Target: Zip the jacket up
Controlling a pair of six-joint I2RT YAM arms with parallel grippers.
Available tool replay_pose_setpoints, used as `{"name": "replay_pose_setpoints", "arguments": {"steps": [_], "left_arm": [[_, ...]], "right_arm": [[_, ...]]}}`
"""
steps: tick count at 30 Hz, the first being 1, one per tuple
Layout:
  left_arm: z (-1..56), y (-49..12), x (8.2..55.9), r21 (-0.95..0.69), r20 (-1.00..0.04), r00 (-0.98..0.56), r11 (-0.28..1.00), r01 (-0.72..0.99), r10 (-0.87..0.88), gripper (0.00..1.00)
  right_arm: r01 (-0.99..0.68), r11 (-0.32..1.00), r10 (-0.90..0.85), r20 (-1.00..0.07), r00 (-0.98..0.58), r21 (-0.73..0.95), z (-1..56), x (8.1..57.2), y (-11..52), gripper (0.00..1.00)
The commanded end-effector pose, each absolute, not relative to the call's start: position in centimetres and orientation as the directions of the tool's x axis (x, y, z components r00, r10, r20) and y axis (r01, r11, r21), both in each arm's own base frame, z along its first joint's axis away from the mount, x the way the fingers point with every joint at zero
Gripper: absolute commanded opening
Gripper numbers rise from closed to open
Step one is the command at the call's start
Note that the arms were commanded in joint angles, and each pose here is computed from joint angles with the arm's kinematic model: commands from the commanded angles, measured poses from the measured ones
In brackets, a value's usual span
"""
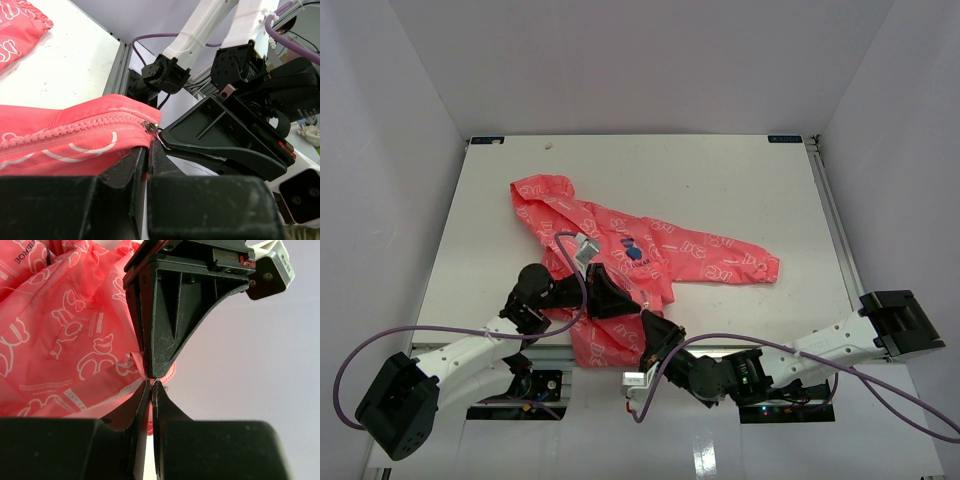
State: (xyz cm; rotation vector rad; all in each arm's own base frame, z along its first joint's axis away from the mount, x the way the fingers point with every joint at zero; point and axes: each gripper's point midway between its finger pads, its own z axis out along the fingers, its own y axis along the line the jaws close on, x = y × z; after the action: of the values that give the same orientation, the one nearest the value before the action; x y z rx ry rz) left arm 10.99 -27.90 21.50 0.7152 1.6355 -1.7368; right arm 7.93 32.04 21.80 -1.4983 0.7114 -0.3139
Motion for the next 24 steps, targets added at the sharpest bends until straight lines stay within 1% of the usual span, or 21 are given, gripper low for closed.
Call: {"name": "replay_pose_setpoints", "arguments": {"steps": [1,3,6,12,17,19,24], "left_arm": [[20.9,-27.8,10.7,-0.628,-0.775,-0.627,-0.013,0.778,-0.072,0.0],[20.8,-27.7,10.8,-0.627,-0.777,-0.626,-0.007,0.779,-0.072,0.0],[21.0,-27.7,10.9,-0.621,-0.781,-0.62,-0.005,0.784,-0.078,0.0],[21.0,-27.6,10.7,-0.617,-0.784,-0.615,-0.007,0.787,-0.081,0.0],[20.9,-27.6,10.8,-0.616,-0.785,-0.614,-0.001,0.788,-0.079,0.0],[20.9,-27.7,10.9,-0.615,-0.787,-0.613,0.001,0.789,-0.078,0.0],[21.0,-27.7,11.0,-0.612,-0.788,-0.61,0.005,0.791,-0.079,0.0]], "right_arm": [[-0.326,0.281,-0.524,-0.429,0.736,-0.903,25.9,8.2,32.0,0.08],[-0.361,0.325,-0.507,-0.483,0.714,-0.874,26.3,8.8,31.6,0.09],[-0.424,0.307,-0.502,-0.523,0.689,-0.852,25.6,9.0,31.8,0.1],[-0.523,0.335,-0.459,-0.62,0.636,-0.784,25.7,9.7,32.2,0.08],[-0.565,0.339,-0.451,-0.656,0.605,-0.753,25.4,10.2,32.3,0.08],[-0.576,0.359,-0.441,-0.677,0.589,-0.735,25.9,10.4,32.3,0.08],[-0.588,0.373,-0.441,-0.694,0.569,-0.718,26.1,10.7,32.0,0.1]]}}
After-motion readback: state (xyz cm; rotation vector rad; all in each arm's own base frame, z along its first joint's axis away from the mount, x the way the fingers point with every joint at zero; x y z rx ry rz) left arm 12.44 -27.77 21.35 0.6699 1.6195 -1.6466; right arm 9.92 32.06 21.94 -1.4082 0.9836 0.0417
